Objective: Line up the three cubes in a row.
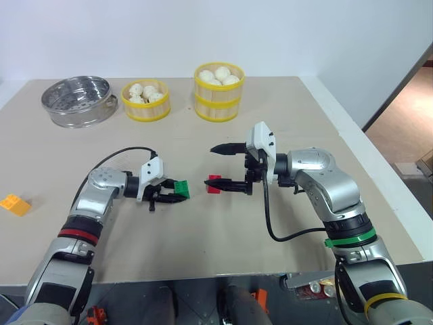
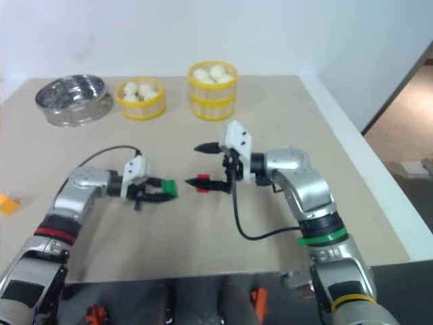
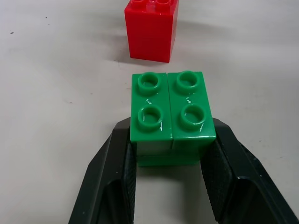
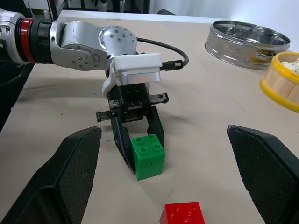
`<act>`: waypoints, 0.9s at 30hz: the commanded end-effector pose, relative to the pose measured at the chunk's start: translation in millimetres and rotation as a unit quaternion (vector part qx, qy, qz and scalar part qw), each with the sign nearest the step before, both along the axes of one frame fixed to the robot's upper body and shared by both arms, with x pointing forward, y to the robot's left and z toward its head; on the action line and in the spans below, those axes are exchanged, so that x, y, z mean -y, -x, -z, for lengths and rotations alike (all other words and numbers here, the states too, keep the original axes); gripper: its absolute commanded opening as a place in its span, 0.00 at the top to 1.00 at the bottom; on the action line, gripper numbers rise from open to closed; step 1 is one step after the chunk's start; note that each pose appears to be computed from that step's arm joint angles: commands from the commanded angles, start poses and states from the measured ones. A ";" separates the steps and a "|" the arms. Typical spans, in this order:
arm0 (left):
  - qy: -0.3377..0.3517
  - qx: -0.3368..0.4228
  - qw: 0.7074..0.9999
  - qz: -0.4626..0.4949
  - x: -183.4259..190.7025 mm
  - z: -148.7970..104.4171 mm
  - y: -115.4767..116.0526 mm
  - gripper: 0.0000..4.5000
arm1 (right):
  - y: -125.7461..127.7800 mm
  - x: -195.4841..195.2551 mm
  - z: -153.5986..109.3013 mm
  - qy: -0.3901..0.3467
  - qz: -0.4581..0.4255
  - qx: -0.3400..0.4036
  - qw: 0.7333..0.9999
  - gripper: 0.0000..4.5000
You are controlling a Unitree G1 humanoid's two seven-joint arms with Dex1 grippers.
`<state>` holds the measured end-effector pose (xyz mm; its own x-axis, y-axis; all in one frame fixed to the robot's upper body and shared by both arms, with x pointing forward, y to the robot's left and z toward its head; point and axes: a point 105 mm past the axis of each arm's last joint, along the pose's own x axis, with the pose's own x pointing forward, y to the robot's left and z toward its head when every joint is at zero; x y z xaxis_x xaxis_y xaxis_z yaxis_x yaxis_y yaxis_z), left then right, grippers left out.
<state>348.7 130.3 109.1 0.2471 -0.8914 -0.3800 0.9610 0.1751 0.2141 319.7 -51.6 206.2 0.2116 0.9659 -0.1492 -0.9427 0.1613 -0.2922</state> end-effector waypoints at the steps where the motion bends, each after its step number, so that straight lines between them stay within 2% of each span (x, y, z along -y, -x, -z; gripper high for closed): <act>1: -0.020 0.002 1.000 -0.008 -4.8 3.5 -2.5 0.70 | 3.5 1.0 -7.0 -0.007 -0.005 0.014 1.000 0.00; 2: -0.020 0.003 1.000 -0.009 -5.1 3.3 -2.5 0.47 | 4.0 1.0 -6.5 -0.007 -0.006 0.012 1.000 0.00; 8: -0.018 0.009 1.000 -0.013 -6.1 -0.6 -3.0 0.03 | 5.1 1.2 -4.2 -0.003 -0.009 0.012 1.000 0.00; 13: -0.018 0.036 0.999 -0.021 -13.2 -14.7 -2.8 0.01 | 5.2 0.1 -4.5 -0.004 -0.010 0.016 1.000 0.00; 17: 0.012 0.061 0.998 -0.033 -16.4 -44.0 0.0 0.01 | 5.2 0.8 -5.3 -0.004 -0.009 0.018 1.000 0.00; 21: 0.054 0.062 0.996 -0.028 -16.8 -72.1 14.3 0.01 | 5.1 2.0 -5.7 -0.003 -0.007 0.020 1.000 0.00; 25: 0.190 0.074 0.970 -0.133 -34.7 -125.8 14.8 0.01 | 5.1 1.7 -9.2 -0.011 -0.007 0.022 1.000 0.00; 27: 0.216 0.107 0.948 -0.209 -54.8 -136.2 8.9 0.01 | 6.4 0.5 -9.9 -0.014 -0.010 0.022 1.000 0.00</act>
<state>338.9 168.3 226.4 0.5500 -0.8352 0.0038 0.8155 0.5380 0.2132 317.9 -52.7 201.6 0.2069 0.9664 -0.1527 -0.9456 0.1575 -0.2846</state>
